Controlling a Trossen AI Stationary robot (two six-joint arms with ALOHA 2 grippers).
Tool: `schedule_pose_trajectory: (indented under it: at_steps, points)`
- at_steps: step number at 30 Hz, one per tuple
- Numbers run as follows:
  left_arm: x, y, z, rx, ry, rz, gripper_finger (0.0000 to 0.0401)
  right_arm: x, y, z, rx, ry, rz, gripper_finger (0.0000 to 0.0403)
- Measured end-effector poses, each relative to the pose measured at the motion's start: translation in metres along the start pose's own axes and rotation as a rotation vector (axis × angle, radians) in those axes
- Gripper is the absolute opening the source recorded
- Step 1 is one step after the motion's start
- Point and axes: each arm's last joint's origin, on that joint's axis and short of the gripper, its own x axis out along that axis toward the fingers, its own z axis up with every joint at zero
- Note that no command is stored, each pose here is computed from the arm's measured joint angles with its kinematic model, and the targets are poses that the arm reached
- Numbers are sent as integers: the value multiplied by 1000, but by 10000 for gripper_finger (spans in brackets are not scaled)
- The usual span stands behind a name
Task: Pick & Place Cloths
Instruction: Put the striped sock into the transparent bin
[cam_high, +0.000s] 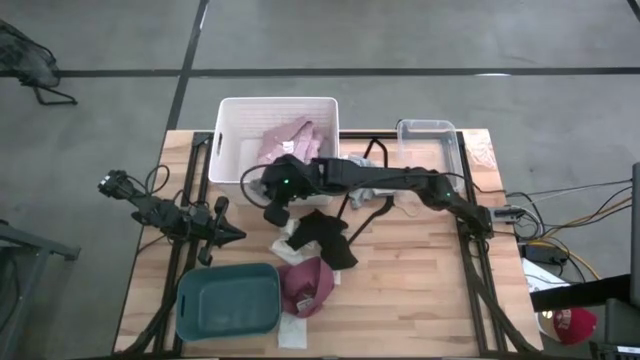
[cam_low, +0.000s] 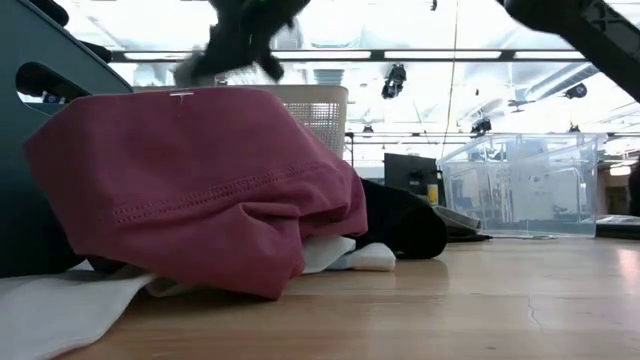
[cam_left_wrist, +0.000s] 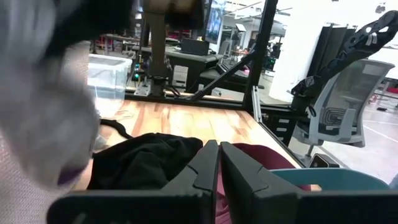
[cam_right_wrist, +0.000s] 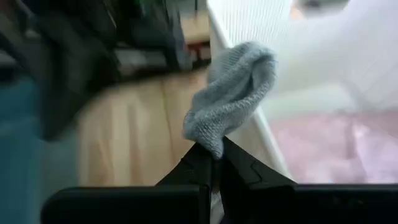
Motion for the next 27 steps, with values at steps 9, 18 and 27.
schedule_pose_trajectory:
  at_steps: [9,18,27]
  points:
    - [0,0,0,0,1,0,23,-101,-9,40,-16,-163,-227,8]
    - [0,0,0,0,1,0,23,-190,-45,17,22,74,-673,8]
    - [0,0,0,0,1,0,23,-232,-67,-5,126,188,-832,8]
